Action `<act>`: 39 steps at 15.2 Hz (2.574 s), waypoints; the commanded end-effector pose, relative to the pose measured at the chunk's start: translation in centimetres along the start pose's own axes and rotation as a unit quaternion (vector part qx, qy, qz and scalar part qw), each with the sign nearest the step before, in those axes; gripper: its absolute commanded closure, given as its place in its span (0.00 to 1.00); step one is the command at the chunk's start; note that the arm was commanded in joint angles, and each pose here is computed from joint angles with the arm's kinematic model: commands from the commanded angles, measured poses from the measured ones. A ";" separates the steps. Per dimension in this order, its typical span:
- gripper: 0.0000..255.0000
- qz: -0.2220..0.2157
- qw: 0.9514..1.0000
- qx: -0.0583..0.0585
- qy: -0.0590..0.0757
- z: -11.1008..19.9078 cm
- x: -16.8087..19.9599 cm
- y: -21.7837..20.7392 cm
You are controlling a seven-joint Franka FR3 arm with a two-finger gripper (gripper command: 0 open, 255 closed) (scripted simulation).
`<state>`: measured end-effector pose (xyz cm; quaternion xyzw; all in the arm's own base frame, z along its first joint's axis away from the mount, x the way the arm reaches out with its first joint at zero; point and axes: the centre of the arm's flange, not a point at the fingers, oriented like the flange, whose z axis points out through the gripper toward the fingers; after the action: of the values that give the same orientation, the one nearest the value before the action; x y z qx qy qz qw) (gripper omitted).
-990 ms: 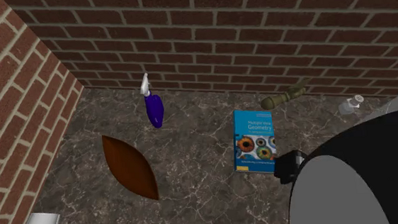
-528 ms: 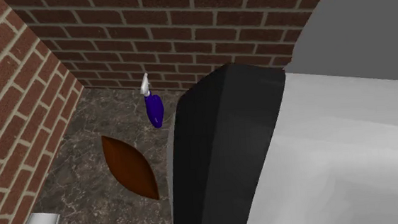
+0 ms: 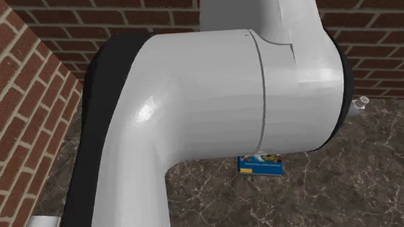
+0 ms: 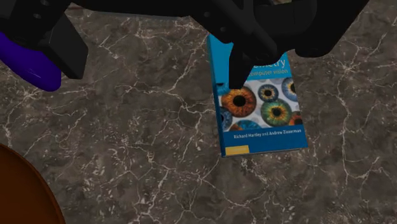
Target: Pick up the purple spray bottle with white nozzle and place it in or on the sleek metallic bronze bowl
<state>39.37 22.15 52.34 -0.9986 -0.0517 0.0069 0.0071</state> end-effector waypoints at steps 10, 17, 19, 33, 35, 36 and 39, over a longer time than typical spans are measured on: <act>0.00 -0.009 1.000 0.002 -0.003 3.4 6.4 -12.6; 0.00 -0.014 1.000 0.003 -0.004 5.4 10.4 -20.7; 0.00 -0.016 1.000 0.003 -0.005 6.0 11.5 -23.0; 0.00 -0.017 1.000 0.004 -0.005 10.5 12.3 -25.0; 0.00 -0.017 1.000 0.004 -0.005 10.5 12.3 -25.0; 0.00 -0.017 1.000 0.004 -0.005 10.5 12.3 -25.0; 1.00 -0.017 1.000 0.004 -0.005 10.5 12.3 -25.0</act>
<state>48.92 48.41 42.09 -0.9975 -0.0690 0.0118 0.0106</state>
